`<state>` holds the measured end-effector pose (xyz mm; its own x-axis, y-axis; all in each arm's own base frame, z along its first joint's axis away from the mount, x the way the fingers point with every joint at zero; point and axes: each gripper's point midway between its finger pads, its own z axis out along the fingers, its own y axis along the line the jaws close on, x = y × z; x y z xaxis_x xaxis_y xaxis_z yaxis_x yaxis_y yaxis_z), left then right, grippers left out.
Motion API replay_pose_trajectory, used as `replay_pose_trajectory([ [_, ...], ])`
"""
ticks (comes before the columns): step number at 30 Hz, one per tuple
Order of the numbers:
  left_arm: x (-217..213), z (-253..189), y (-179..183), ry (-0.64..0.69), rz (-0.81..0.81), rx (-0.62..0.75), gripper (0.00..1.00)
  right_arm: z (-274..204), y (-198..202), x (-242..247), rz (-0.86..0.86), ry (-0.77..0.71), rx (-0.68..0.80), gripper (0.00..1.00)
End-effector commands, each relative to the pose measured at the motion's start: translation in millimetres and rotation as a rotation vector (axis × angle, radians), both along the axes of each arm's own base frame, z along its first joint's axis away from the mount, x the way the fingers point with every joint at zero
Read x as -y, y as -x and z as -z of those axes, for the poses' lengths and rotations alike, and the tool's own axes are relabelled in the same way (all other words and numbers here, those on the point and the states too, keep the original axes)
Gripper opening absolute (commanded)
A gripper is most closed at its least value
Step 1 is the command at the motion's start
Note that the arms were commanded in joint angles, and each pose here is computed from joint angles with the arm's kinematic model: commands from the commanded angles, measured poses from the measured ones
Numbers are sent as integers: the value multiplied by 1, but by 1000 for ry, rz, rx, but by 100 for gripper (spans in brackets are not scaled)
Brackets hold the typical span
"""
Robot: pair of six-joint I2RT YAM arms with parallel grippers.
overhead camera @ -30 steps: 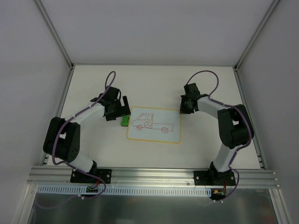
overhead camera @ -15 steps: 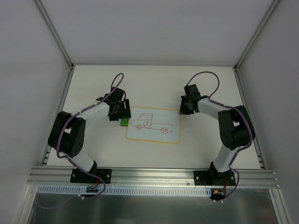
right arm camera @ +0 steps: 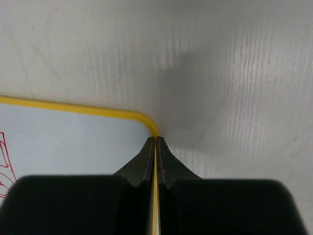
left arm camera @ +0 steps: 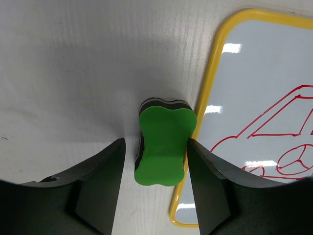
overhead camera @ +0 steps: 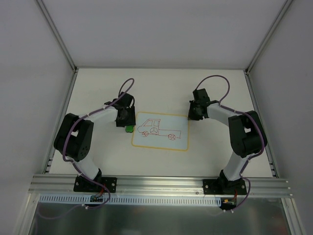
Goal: Erase the whiteboard
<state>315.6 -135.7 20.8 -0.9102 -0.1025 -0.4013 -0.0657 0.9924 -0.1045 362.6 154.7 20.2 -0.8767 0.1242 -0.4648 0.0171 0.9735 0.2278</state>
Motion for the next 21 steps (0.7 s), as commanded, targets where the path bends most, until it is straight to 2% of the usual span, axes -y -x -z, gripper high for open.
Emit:
replay_pose_trajectory([
  [1,6,-13,-11,-18,35,46,53,20,32,3,-21,25,-110,0],
  [5,11,-16,-10,-11,55,51,42,20,32,4,-20,27,-109,0],
  [7,15,-20,-10,-2,62,61,31,20,32,5,-21,29,-109,0],
  [14,41,-39,-11,36,124,105,11,21,32,5,-18,30,-107,0],
  [21,65,-64,-5,84,162,151,8,18,32,3,-25,20,-104,0],
])
